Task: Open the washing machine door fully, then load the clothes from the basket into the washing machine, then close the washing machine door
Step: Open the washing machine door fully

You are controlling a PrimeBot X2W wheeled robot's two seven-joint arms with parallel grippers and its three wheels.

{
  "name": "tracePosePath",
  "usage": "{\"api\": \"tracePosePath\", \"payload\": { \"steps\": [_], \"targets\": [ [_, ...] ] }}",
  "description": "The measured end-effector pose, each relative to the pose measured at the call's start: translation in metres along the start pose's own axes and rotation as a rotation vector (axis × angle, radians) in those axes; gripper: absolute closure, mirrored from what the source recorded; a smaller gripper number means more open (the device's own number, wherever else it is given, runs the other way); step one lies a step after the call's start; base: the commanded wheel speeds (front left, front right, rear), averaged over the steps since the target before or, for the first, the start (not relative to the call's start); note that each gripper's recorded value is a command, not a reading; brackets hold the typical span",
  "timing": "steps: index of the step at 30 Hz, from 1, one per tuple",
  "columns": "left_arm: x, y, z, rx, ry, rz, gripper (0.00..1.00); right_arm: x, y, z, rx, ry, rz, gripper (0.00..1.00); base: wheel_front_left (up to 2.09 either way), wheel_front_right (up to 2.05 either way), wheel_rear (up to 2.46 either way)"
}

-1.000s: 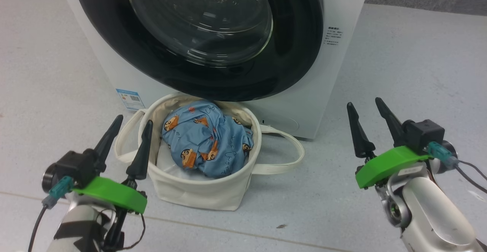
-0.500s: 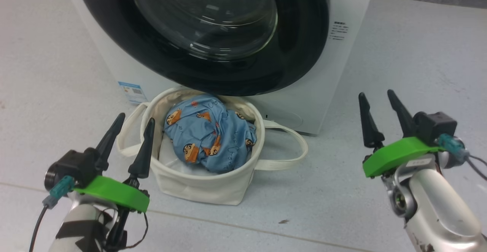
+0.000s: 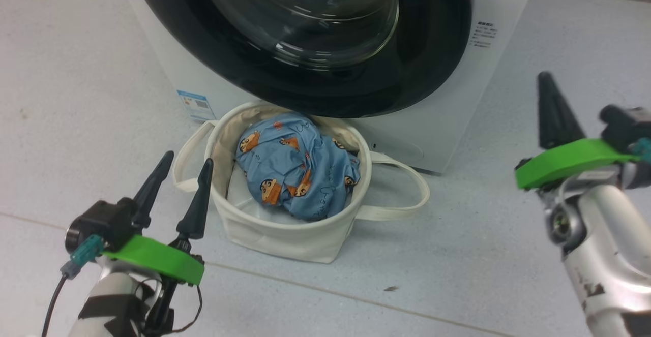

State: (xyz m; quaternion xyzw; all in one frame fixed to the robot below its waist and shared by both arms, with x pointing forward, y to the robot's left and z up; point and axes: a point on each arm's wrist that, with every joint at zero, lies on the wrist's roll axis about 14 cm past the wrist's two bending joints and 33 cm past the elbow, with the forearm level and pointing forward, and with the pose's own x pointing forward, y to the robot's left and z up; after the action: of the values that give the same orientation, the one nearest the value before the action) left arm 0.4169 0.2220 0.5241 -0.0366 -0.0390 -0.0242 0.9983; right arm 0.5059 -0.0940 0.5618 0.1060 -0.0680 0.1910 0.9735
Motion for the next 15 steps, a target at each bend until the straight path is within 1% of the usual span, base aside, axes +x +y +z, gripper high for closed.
{"api": "tracePosePath", "payload": {
  "steps": [2,3,4,9,11,15],
  "targets": [
    [0.0,0.0,0.0,0.0,-0.001,0.001,0.0,0.002,-0.004,0.002,0.01,-0.01,-0.01,1.0,0.0,0.0,0.0],
    [0.0,0.004,-0.002,0.001,0.005,0.012,0.0,0.01,-0.015,0.006,0.05,-0.031,-0.045,1.0,0.0,0.0,0.0],
    [0.0,0.004,-0.002,0.001,0.005,0.012,0.0,0.01,-0.015,0.006,0.05,-0.031,-0.045,1.0,0.0,0.0,0.0],
    [0.002,0.011,-0.013,0.003,0.032,0.029,0.0,0.027,-0.031,0.011,0.155,-0.074,-0.094,1.0,0.0,0.0,0.0],
    [0.004,0.012,-0.017,-0.002,0.042,0.032,0.0,0.035,-0.032,0.009,0.182,-0.08,-0.095,1.0,0.0,0.0,0.0],
    [0.013,0.015,-0.018,0.001,0.038,0.033,0.0,0.049,-0.039,-0.002,0.28,-0.077,-0.119,1.0,0.0,0.0,0.0]
  ]
}}
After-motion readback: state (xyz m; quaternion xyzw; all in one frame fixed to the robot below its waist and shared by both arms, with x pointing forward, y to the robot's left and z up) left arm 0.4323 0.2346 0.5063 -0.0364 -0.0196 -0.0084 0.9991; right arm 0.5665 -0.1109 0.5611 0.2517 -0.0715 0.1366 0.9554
